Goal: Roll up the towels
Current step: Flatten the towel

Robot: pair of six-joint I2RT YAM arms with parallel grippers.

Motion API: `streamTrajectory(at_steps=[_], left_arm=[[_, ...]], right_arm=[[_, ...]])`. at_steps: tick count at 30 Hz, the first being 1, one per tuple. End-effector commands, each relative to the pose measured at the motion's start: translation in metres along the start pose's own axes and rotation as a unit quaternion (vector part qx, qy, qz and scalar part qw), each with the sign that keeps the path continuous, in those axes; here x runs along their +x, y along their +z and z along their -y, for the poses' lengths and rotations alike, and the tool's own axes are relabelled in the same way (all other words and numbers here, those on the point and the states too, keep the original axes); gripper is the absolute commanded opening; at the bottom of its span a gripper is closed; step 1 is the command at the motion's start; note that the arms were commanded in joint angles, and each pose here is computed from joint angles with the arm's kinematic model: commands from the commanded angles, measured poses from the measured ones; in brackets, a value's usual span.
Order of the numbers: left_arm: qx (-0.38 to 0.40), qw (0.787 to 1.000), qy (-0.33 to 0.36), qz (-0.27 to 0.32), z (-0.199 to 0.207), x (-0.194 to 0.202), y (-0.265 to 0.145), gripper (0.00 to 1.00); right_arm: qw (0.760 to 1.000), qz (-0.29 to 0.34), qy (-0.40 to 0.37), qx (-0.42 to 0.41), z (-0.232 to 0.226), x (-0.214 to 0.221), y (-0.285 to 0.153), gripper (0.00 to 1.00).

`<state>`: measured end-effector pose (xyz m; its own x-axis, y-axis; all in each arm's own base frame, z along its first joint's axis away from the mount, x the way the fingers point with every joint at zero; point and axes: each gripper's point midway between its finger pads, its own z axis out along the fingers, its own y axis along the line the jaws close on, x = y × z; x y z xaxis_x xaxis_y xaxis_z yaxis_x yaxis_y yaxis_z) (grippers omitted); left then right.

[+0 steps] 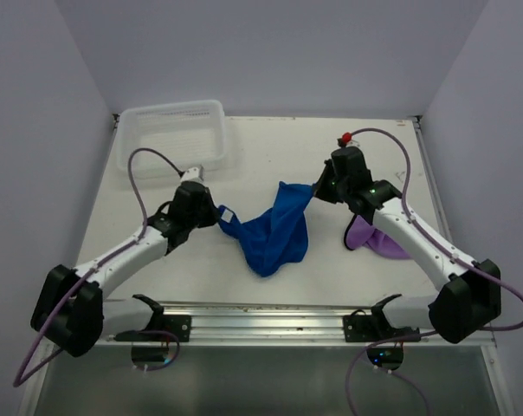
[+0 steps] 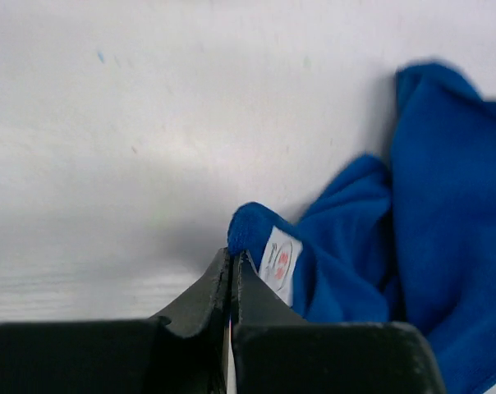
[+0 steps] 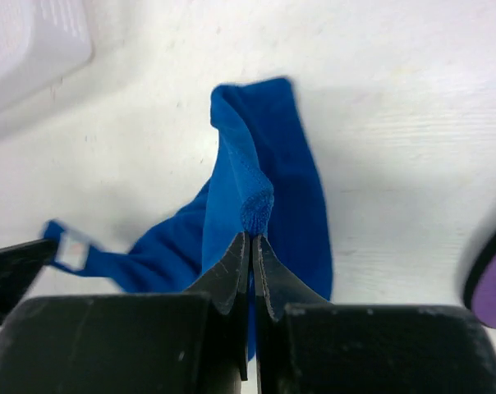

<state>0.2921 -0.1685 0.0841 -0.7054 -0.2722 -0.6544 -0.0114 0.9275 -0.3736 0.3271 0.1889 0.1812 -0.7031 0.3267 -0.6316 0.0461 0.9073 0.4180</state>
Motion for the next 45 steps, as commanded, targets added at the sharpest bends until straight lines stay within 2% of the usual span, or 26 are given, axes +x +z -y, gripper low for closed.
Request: streamTrajectory(at_steps=[1, 2, 8, 12, 23, 31, 35, 40, 45], left_arm=[[-0.058, 0.995, -0.007, 0.086, -0.025, -0.078, -0.032, 0.00], [-0.072, 0.993, -0.027, 0.094, -0.044, -0.092, -0.036, 0.00], [-0.107, 0.981, -0.074, 0.140, -0.092, -0.144, -0.077, 0.00], [-0.134, 0.971, -0.068, 0.188, -0.100, -0.168, -0.112, 0.00], [-0.212, 0.934, -0.087, 0.273, -0.127, -0.208, -0.167, 0.00], [-0.189, 0.908, -0.069, 0.368, -0.107, -0.256, -0.213, 0.00], [-0.188, 0.904, -0.067, 0.377, -0.104, -0.264, -0.219, 0.00], [-0.168, 0.903, -0.059, 0.391, -0.097, -0.264, -0.227, 0.00], [-0.162, 0.901, -0.064, 0.398, -0.098, -0.247, -0.235, 0.00]], right_arm=[[0.999, 0.028, 0.009, 0.012, 0.020, -0.026, -0.025, 0.00], [0.999, 0.030, 0.014, 0.011, 0.023, -0.029, -0.031, 0.00], [0.997, 0.041, 0.054, 0.019, 0.043, -0.053, -0.040, 0.00], [0.995, 0.051, 0.081, 0.029, 0.055, -0.072, -0.042, 0.00], [0.992, 0.056, 0.113, -0.013, 0.039, -0.108, -0.048, 0.00], [0.989, 0.089, 0.099, -0.061, 0.002, -0.156, -0.077, 0.00], [0.988, 0.093, 0.096, -0.080, -0.014, -0.175, -0.089, 0.00], [0.988, 0.093, 0.094, -0.082, -0.017, -0.177, -0.094, 0.00], [0.989, 0.083, 0.101, -0.075, -0.007, -0.157, -0.096, 0.00]])
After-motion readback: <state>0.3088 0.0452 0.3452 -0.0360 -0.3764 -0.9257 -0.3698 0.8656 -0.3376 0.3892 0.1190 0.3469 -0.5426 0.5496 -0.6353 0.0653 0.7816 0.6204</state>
